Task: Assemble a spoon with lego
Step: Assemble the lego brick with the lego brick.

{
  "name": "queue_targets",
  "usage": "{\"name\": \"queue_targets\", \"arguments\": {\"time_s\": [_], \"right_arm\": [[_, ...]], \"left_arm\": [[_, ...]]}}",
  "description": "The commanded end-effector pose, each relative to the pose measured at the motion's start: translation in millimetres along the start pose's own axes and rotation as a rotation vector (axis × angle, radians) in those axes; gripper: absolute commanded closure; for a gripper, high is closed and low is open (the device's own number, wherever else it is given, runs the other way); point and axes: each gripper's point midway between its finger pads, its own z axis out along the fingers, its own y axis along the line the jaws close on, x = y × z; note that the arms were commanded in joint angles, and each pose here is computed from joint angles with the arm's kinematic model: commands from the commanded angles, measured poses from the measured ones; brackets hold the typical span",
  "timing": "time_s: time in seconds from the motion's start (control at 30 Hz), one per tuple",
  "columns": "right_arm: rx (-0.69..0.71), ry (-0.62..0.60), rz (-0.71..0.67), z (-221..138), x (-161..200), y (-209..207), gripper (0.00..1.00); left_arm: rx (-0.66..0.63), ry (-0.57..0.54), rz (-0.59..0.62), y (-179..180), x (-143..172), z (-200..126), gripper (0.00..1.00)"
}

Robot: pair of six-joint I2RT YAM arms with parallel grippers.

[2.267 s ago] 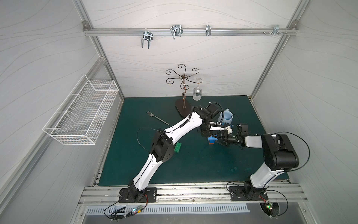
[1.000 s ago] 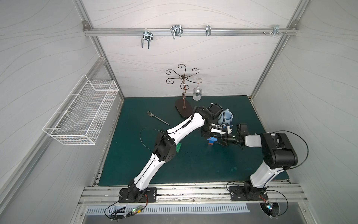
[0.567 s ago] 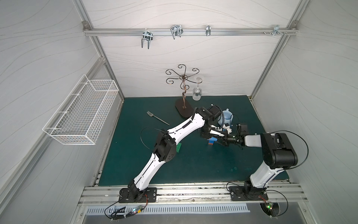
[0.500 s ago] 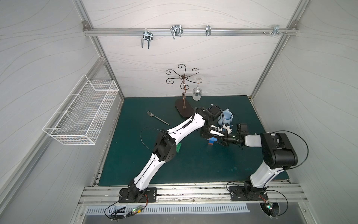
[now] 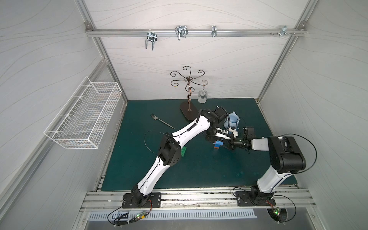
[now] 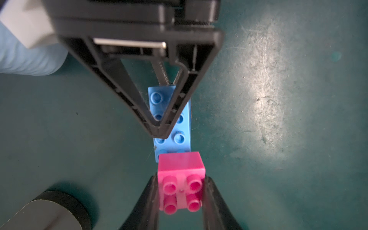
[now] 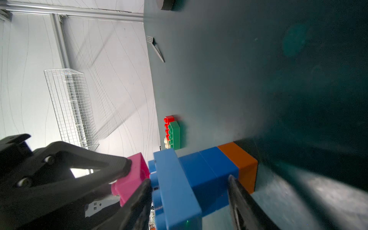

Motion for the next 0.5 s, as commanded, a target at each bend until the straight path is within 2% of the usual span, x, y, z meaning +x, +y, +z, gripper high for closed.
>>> {"name": "queue_targets", "arguments": {"time_s": [0.0, 0.47], "right_arm": [[0.052, 0.011, 0.045, 3.5, 4.4, -15.6, 0.39], [0.056, 0.026, 0.042, 6.5, 6.0, -15.7, 0.39]], "left_arm": [[0.047, 0.000, 0.004, -3.4, 3.1, 5.1, 1.00], [0.020, -0.011, 0.004, 7.0, 3.7, 5.6, 1.00]]}}
